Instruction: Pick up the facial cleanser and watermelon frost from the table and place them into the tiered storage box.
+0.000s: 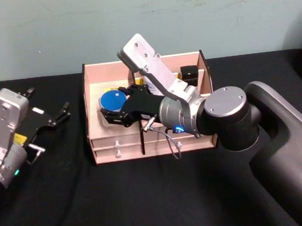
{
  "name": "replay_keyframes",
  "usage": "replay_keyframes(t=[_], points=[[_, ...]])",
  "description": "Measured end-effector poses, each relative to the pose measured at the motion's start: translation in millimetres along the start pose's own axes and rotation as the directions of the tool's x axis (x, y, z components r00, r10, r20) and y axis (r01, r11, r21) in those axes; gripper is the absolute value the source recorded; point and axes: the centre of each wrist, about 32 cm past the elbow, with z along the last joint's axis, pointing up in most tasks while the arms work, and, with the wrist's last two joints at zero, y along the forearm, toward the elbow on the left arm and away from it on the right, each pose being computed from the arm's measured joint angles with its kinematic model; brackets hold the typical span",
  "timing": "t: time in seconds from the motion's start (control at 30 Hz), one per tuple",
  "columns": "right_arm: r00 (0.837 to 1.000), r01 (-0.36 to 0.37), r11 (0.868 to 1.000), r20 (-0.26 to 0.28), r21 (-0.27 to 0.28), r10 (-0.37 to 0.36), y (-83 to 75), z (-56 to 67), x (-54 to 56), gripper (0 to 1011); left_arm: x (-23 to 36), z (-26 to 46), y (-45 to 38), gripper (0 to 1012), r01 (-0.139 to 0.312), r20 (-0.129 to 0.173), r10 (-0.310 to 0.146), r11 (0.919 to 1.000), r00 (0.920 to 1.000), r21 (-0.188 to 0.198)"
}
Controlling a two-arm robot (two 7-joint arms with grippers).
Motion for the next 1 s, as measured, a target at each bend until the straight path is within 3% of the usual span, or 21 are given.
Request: replay_keyframes(t=[0.5,0.83,1.0], points=[[1.000,0.003,1.000,-0.001,-0.010,-0.003,1.5,-0.2,-0.2,741,0.0,0.0,0.0,1001,0.000,0.000,0.000,1.0000,1.0000,0.000],[1.000,0.019,1.000,0.001,0.014,-0.019,0.2,-0.6,0.3,1000,0.0,0.0,0.0,1001,0.000,0.000,0.000,1.0000,1.0000,0.000],[0.999,0.049,0.997,0.020,0.051,-0.050,-3.9,0.1,-1.4,1002,0.0,0.0,0.0,1001,0.000,0.000,0.000,1.0000,1.0000,0.000]])
